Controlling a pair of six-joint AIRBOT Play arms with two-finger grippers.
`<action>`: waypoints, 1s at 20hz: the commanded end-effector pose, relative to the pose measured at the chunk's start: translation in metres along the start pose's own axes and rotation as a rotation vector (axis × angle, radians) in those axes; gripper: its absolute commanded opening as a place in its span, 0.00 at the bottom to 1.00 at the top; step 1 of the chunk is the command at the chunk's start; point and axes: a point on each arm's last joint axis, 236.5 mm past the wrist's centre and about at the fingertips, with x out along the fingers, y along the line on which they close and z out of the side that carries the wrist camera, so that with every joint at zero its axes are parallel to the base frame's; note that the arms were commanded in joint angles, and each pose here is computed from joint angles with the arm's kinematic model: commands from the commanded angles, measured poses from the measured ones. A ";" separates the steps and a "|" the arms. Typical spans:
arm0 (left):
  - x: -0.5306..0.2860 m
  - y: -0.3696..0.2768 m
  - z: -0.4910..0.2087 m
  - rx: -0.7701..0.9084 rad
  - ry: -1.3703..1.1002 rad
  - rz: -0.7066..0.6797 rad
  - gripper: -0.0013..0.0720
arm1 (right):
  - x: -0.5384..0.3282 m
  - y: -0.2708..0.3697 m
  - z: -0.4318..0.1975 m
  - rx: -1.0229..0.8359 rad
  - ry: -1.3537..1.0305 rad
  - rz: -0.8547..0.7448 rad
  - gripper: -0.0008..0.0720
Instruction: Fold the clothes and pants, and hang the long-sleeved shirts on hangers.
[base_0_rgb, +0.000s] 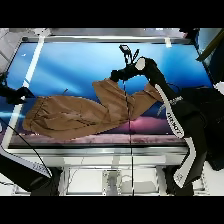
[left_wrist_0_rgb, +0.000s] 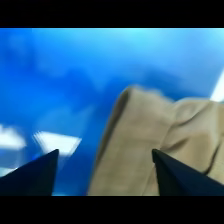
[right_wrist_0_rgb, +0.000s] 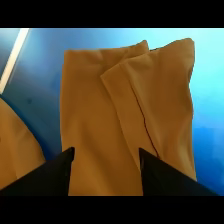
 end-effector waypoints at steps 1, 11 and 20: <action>0.029 -0.029 0.021 0.044 -0.089 -0.201 0.80 | 0.001 0.002 -0.001 0.040 0.002 0.003 0.64; 0.036 -0.058 -0.007 0.157 0.034 -0.289 0.12 | 0.001 0.001 -0.001 0.059 0.003 0.000 0.64; -0.018 -0.077 0.012 0.223 -0.067 -0.252 0.05 | 0.058 -0.052 -0.069 0.121 0.207 -0.050 0.63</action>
